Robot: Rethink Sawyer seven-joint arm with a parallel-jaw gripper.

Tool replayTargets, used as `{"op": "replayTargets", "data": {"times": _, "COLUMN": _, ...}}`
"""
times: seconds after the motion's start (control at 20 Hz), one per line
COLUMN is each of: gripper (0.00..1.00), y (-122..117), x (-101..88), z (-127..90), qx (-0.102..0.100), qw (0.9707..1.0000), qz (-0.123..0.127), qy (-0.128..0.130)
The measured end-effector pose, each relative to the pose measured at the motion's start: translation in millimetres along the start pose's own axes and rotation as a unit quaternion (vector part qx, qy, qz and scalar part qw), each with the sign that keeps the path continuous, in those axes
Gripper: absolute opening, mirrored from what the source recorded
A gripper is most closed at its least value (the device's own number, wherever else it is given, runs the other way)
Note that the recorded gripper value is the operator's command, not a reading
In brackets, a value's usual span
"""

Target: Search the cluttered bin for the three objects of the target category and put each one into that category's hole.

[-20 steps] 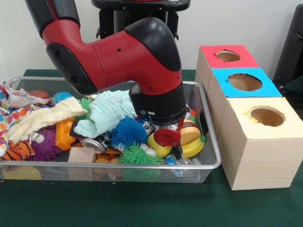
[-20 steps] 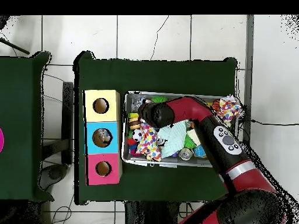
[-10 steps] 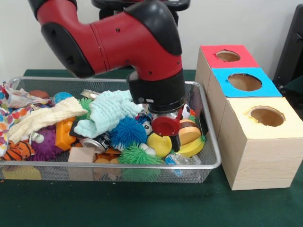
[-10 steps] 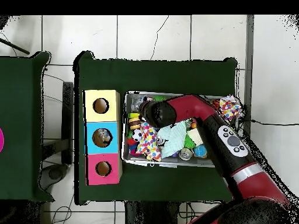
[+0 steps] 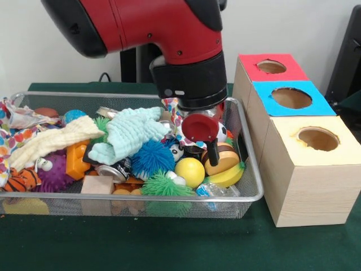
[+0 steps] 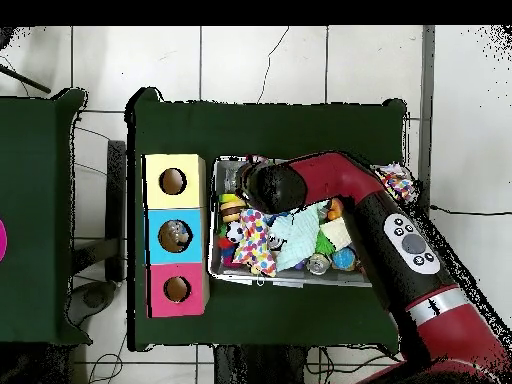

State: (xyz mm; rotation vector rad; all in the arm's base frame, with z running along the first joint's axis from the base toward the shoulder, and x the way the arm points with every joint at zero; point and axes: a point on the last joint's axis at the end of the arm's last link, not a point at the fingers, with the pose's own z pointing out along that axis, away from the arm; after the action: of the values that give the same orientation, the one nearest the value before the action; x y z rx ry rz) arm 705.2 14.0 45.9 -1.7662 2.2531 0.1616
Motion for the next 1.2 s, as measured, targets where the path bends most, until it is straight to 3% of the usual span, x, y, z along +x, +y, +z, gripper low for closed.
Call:
{"op": "replayTargets", "data": {"times": 0.5, "gripper": 0.0, "y": 10.5, "x": -12.9, "z": 11.6, "qx": -0.01, "qw": 0.9999, "qz": -0.011, "qy": 0.003}}
{"op": "replayTargets", "data": {"times": 1.0, "gripper": 0.0, "y": 24.9, "x": -4.2, "z": 31.1, "qx": -0.03, "qw": 0.9995, "qz": -0.004, "qy": 0.004}}
{"op": "replayTargets", "data": {"times": 1.05, "gripper": 1.0, "y": 26.7, "x": -2.7, "z": 33.4, "qx": -0.032, "qw": 0.9995, "qz": -0.002, "qy": 0.005}}
{"op": "replayTargets", "data": {"times": 1.2, "gripper": 1.0, "y": 27.9, "x": -1.8, "z": 35.0, "qx": -0.034, "qw": 0.9994, "qz": -0.002, "qy": 0.005}}
